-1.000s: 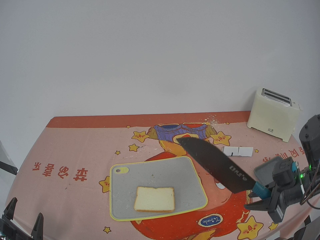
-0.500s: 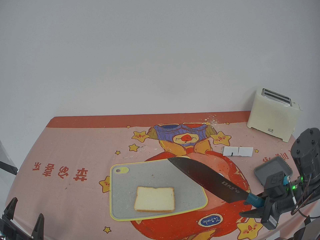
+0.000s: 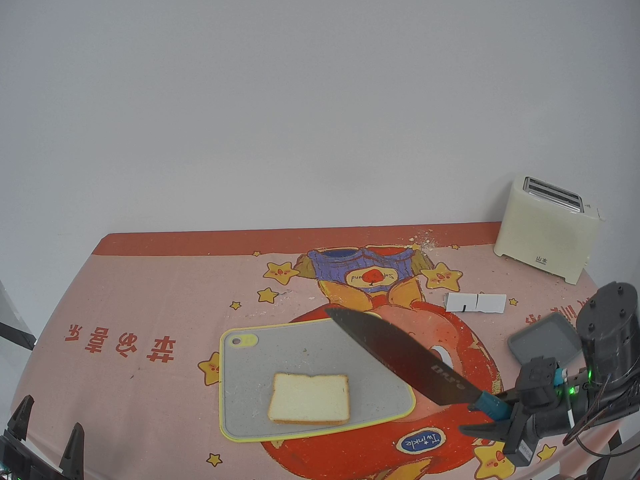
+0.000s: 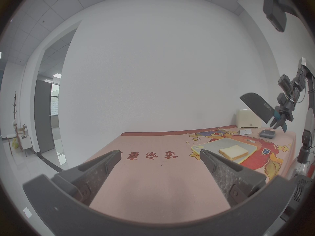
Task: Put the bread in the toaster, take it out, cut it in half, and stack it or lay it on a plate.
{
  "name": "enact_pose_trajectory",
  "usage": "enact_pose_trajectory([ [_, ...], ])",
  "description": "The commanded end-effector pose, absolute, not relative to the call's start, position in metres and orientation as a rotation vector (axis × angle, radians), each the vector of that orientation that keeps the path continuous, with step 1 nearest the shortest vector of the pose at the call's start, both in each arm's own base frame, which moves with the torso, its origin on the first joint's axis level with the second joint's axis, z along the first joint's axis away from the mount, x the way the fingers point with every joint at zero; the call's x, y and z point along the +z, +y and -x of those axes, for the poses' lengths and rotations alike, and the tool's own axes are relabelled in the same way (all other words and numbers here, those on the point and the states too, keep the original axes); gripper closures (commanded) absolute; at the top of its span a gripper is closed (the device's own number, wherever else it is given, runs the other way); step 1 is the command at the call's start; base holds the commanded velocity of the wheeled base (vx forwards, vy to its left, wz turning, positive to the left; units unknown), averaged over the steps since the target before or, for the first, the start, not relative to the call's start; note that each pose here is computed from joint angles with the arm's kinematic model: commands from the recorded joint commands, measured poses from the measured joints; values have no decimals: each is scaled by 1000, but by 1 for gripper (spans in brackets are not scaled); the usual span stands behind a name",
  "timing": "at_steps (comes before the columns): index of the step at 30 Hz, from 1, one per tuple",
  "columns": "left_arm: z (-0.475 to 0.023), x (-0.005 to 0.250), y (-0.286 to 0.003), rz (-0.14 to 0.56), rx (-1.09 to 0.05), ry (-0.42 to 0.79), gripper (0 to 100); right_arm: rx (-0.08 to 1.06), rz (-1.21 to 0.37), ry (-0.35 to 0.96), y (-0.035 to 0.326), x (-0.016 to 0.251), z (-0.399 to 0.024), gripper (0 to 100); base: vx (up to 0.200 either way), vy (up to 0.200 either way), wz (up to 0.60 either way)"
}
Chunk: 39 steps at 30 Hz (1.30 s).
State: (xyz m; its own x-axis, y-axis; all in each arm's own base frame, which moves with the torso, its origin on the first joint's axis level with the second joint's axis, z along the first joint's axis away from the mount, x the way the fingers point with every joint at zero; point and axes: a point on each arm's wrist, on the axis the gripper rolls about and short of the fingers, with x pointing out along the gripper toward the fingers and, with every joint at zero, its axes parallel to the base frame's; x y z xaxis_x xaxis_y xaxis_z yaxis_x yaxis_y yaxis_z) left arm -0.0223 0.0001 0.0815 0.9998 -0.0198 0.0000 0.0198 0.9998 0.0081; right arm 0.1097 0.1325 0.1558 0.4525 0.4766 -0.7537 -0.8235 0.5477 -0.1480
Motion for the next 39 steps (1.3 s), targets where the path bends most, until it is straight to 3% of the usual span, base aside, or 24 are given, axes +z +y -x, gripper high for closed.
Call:
enact_pose_trajectory([
  [1,21,77,0,-3,-17,18,0,864,550,713,135,164,-110,100,0,0,0],
  [9,21,77,0,-3,-17,18,0,877,559,700,136,165,-108,100,0,0,0],
  [15,21,77,0,-3,-17,18,0,798,649,647,140,176,-113,100,0,0,0],
  [25,21,77,0,-3,-17,18,0,827,747,822,133,216,-107,100,0,0,0],
  [36,21,77,0,-3,-17,18,0,857,754,809,141,226,-107,100,0,0,0],
  [39,21,77,0,-3,-17,18,0,863,782,864,148,217,-111,100,0,0,0],
])
